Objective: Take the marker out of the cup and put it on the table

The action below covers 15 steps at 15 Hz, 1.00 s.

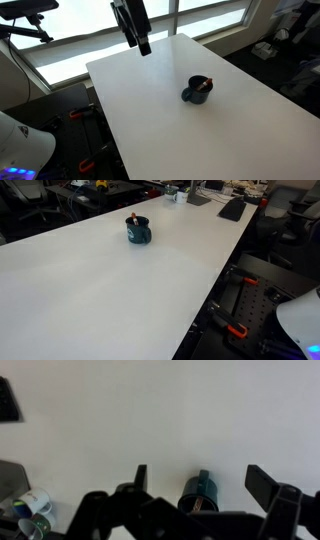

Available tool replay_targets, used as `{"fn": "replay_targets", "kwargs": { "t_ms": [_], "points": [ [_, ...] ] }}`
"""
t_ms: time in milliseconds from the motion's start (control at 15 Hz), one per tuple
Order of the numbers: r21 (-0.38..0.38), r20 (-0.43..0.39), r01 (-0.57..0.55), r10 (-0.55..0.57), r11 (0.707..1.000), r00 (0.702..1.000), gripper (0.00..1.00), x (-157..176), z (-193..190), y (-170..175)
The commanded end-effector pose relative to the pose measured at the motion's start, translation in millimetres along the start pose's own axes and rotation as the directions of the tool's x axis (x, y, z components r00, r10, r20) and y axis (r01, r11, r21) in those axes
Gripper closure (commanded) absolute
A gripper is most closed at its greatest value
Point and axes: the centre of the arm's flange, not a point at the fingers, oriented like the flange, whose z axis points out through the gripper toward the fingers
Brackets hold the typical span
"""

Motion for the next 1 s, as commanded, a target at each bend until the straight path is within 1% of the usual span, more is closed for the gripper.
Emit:
{"fn": "replay_targets", "kwargs": {
  "t_ms": [0,133,200,333,400,467,667,867,933],
  "points": [
    [-0.004,-0.165,-0.015,0.015,1.000,0.986,0.00,32,6,0],
    [0.014,-0.228,-0.044,0.046,0.999,0.972,0.00,51,10,2],
    [0.032,-0.242,-0.068,0.074,0.997,0.967,0.00,59,14,4],
    [0.074,-0.244,-0.136,0.150,0.988,0.958,0.00,78,26,10],
    [0.081,-0.242,-0.169,0.183,0.982,0.953,0.00,89,34,12],
    [0.073,-0.238,-0.115,0.129,0.991,0.963,0.00,57,19,12],
    [0.078,-0.222,-0.121,0.136,0.990,0.966,0.00,63,29,13],
    [0.078,-0.233,-0.119,0.134,0.990,0.963,0.00,62,24,13],
    [0.082,-0.247,-0.121,0.138,0.989,0.959,0.00,61,22,13]
  ]
}}
